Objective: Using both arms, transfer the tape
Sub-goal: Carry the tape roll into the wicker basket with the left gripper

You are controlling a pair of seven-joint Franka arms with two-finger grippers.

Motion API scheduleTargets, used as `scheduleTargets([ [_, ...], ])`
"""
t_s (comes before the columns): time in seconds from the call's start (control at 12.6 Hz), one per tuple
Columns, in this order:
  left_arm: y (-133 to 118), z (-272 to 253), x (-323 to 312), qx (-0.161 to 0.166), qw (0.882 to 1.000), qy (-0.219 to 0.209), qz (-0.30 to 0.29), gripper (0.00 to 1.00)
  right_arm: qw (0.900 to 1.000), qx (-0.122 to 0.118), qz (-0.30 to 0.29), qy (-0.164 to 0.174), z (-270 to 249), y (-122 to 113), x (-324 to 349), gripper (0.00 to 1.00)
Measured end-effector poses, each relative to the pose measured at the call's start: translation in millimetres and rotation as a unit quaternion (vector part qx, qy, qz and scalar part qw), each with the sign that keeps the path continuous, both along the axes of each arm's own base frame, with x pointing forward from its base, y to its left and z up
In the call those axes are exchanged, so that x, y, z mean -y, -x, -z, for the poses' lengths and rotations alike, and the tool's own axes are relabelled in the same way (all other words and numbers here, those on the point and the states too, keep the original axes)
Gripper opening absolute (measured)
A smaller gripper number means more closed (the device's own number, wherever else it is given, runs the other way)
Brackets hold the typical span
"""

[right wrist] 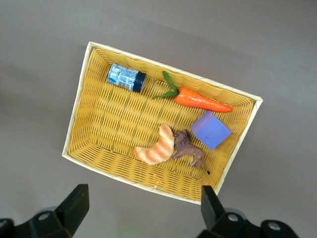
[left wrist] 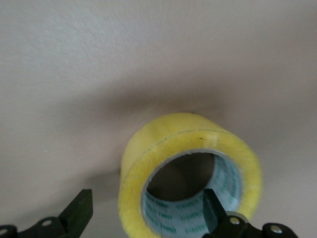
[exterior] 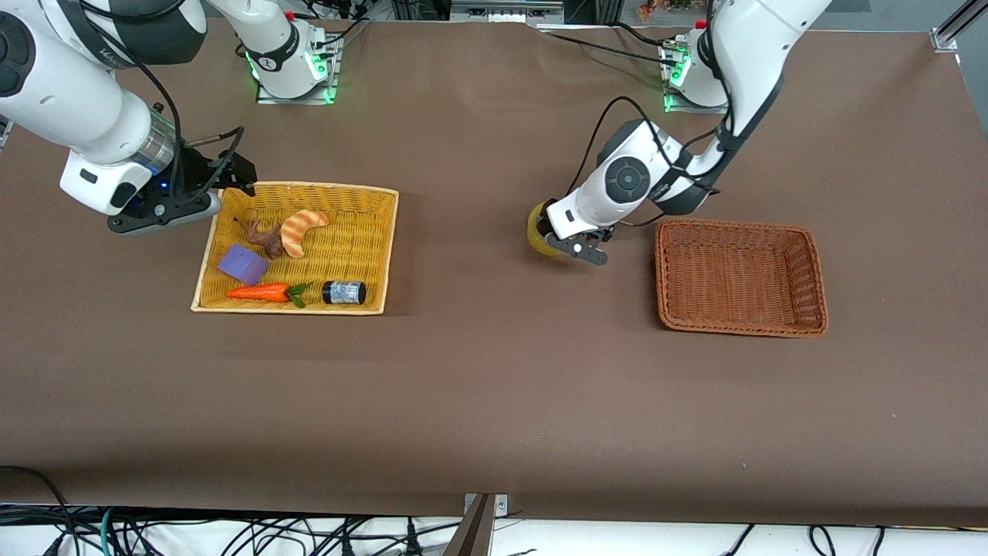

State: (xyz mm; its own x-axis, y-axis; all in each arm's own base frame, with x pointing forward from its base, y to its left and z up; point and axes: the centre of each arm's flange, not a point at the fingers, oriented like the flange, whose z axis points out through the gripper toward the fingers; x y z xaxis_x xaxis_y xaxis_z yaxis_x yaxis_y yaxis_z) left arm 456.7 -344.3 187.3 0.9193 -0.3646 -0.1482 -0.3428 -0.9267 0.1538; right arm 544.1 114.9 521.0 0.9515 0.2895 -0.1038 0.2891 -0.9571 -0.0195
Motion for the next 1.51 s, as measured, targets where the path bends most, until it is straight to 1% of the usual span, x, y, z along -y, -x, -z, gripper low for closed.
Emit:
scheduleTargets([
  [0.08, 1.6, 7.2, 1.6, 0.012, 1.000, -0.013, 0.019, 0.93, 1.000, 0.000, 0.000, 0.000, 0.2, 0.1, 0.0, 1.00],
  [0.24, -0.9, 12.9, 1.4, 0.022, 0.999, -0.024, 0.027, 0.67, 1.000, 0.000, 0.000, 0.000, 0.2, 0.1, 0.0, 1.00],
  [0.32, -3.1, 13.0, 0.1, 0.022, 0.999, -0.023, 0.025, 0.57, 1.000, -0.001, -0.002, 0.000, -0.2, 0.5, 0.3, 1.00],
  [0.55, -10.2, 9.4, -2.4, 0.027, 0.999, -0.022, 0.020, 0.22, 1.000, 0.001, -0.003, 0.001, -6.1, 2.0, 8.1, 1.00],
  [0.63, -15.1, 5.3, -3.7, 0.030, 0.999, -0.022, 0.018, 0.22, 1.000, 0.001, -0.004, 0.001, -7.4, 1.6, 14.7, 1.00],
  [0.71, -22.8, -4.2, -8.2, 0.031, 0.999, -0.031, 0.015, 0.22, 1.000, -0.001, -0.005, 0.001, -8.1, 1.1, 21.5, 1.00],
  [0.79, -34.1, -22.5, -17.6, 0.030, 0.998, -0.050, 0.010, 0.22, 1.000, -0.002, -0.004, 0.001, -8.2, 0.7, 26.5, 1.00],
  [0.95, -61.5, -82.1, -41.9, 0.029, 0.994, -0.101, -0.005, 0.22, 1.000, -0.003, -0.003, 0.001, -8.1, 0.7, 28.7, 1.00],
  [1.11, -90.6, -147.0, -69.4, 0.024, 0.991, -0.134, -0.005, 0.22, 1.000, -0.004, -0.003, 0.001, -8.0, 1.0, 28.0, 1.00],
  [1.19, -109.0, -172.1, -94.7, 0.021, 0.991, -0.135, 0.011, 0.22, 1.000, -0.004, -0.003, 0.001, -8.0, 1.0, 28.0, 1.00],
  [1.27, -128.9, -186.5, -130.5, 0.019, 0.991, -0.126, 0.034, 0.22, 1.000, -0.004, -0.003, 0.001, -8.0, 1.1, 28.0, 1.00],
  [1.35, -146.2, -191.0, -174.0, 0.016, 0.992, -0.113, 0.059, 0.22, 1.000, -0.004, -0.003, 0.001, -8.0, 1.1, 27.9, 1.00],
  [1.51, -163.5, -179.8, -248.0, -0.002, 0.992, -0.093, 0.090, 0.22, 1.000, -0.004, -0.003, 0.001, -7.9, 1.1, 27.9, 1.00],
])
